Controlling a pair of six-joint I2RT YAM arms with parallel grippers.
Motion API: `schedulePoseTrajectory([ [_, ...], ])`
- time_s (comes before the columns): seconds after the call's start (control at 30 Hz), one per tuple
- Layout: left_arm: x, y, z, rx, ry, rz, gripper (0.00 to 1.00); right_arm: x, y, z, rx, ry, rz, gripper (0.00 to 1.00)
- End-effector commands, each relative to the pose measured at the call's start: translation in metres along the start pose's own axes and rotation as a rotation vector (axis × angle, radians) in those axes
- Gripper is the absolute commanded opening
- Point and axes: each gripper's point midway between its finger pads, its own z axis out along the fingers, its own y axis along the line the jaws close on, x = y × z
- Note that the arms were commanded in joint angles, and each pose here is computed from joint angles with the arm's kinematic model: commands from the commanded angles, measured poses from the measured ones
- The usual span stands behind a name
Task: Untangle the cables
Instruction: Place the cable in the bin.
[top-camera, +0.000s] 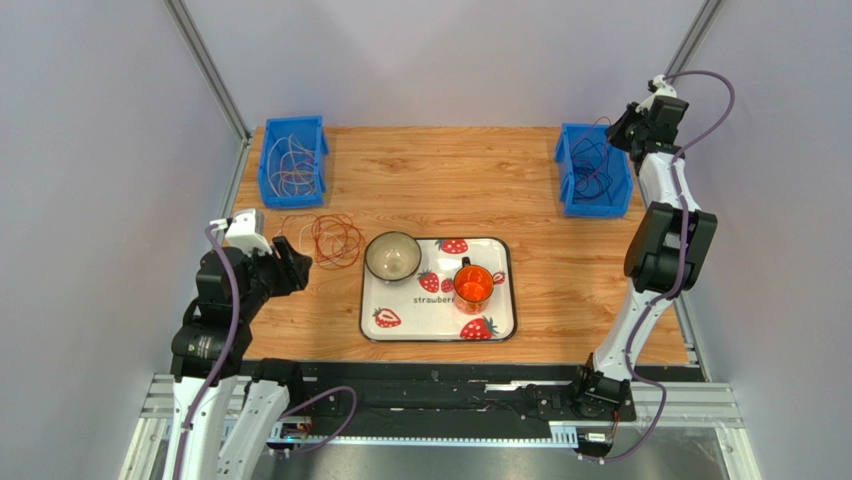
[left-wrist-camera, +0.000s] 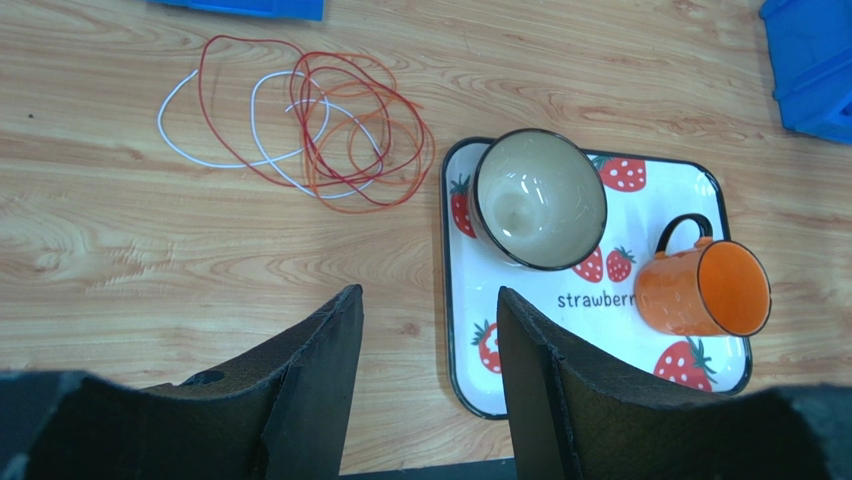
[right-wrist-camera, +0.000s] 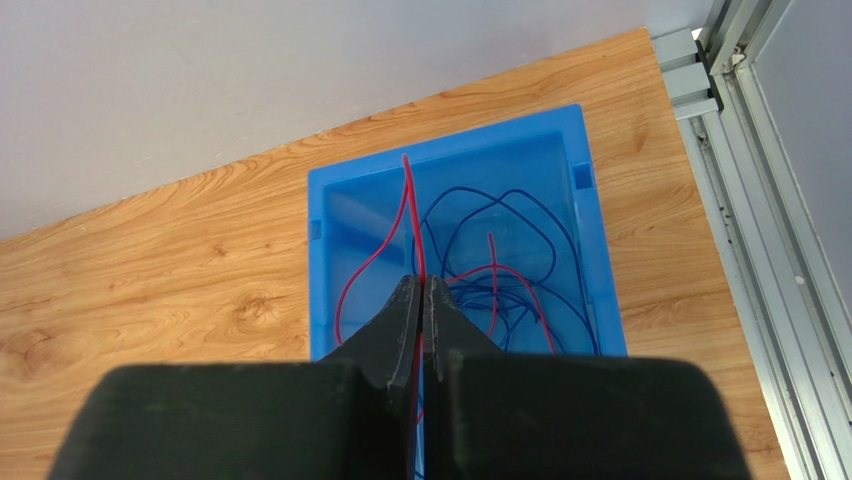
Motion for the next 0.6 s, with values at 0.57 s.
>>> schedulePoseTrajectory([
  [0.57,-0.01,-0.004,-0.001,0.024,-0.052,0.027,0.6,-0.038,0.003,-0.004,0.079,-0.026,-0.042,0.34],
])
